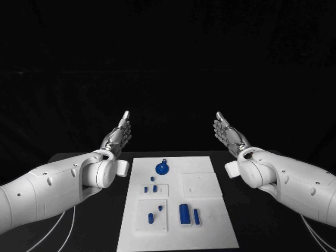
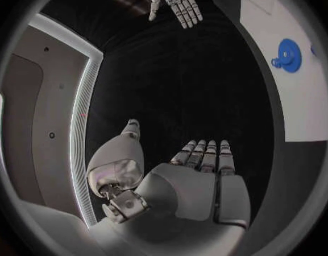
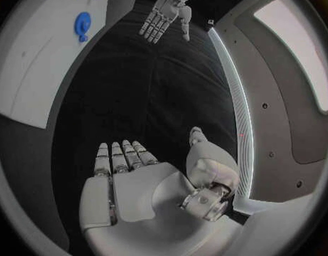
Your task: Assemble the parts on the task board
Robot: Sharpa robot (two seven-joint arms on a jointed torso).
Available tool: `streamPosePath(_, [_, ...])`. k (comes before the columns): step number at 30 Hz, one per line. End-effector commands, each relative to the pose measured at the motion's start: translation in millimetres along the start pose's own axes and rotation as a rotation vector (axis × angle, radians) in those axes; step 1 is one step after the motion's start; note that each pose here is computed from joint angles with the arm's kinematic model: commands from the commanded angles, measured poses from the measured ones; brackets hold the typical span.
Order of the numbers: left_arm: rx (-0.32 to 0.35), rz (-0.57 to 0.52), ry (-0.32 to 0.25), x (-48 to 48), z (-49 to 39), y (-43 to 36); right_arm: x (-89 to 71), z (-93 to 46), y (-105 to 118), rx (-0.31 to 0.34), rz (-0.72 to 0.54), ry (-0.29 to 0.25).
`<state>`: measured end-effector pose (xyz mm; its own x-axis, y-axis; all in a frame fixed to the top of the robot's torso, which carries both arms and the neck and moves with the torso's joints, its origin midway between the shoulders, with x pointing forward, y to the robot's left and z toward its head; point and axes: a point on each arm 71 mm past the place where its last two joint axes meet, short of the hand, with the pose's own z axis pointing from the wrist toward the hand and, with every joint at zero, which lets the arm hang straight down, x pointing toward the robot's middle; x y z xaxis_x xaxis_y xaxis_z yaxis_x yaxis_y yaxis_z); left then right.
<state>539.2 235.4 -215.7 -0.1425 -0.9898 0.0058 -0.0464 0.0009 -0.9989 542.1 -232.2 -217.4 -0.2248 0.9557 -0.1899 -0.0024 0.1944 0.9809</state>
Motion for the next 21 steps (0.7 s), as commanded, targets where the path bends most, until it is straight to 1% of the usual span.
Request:
streamPosePath(1, [0.041, 0.025, -0.084, 11.8, -15.4, 3.7, 7.4, -11.8, 5.9, -0.061, 0.097, -0.128])
streamPosePath(3, [0.042, 0.016, -0.093, 22.4, -27.7, 7.4, 19.0, -22.7, 5.8, -0.064, 0.127, -0.145])
streamPosePath(4, [0.043, 0.011, -0.1, 28.7, -35.5, 9.1, 26.3, -30.2, 5.3, -0.062, 0.144, -0.157])
streamPosePath(6, [0.044, 0.006, -0.107, 36.0, -45.0, 10.7, 34.8, -39.7, 4.5, -0.056, 0.163, -0.17])
streamPosePath(8, [0.044, 0.001, -0.113, 42.0, -53.2, 11.5, 41.9, -48.3, 3.7, -0.049, 0.178, -0.182])
streamPosePath(12, [0.046, -0.005, -0.122, 50.7, -65.7, 12.0, 52.7, -62.7, 2.0, -0.031, 0.198, -0.201])
streamPosePath(15, [0.046, -0.007, -0.125, 53.2, -69.6, 12.0, 56.4, -67.9, 1.4, -0.024, 0.203, -0.207])
streamPosePath(21, [0.046, -0.007, -0.126, 53.5, -70.0, 12.0, 57.3, -69.2, 1.3, -0.022, 0.205, -0.209])
